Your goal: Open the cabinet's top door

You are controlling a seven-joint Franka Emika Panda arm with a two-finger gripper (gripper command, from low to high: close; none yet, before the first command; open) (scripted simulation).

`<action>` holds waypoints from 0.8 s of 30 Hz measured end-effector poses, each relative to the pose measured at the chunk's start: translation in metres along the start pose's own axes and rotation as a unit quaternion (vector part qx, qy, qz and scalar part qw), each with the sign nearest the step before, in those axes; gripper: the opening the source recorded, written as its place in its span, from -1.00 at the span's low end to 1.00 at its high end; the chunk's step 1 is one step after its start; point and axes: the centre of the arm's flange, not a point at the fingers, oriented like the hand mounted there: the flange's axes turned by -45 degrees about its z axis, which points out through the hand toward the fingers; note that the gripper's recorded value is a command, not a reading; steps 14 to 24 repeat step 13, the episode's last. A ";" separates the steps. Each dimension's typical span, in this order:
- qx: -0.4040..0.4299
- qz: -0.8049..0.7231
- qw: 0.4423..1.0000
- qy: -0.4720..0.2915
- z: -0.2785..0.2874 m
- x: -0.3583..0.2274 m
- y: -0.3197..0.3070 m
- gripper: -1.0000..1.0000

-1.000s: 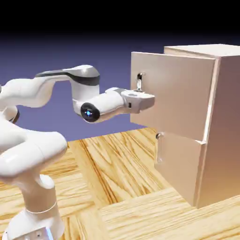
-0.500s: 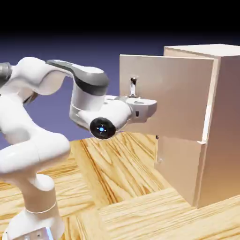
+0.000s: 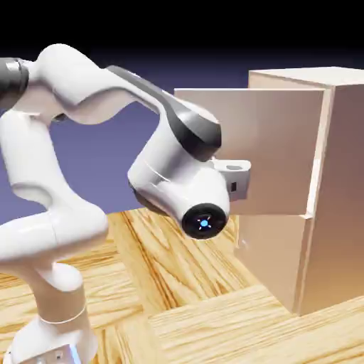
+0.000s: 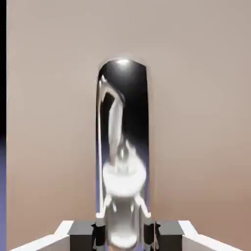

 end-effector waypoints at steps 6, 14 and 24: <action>0.074 0.000 0.997 0.000 -0.037 0.000 0.024 -1.00; 0.149 0.000 0.989 0.000 -0.072 0.000 0.055 1.00; 0.149 0.000 0.989 0.000 -0.072 0.000 0.055 1.00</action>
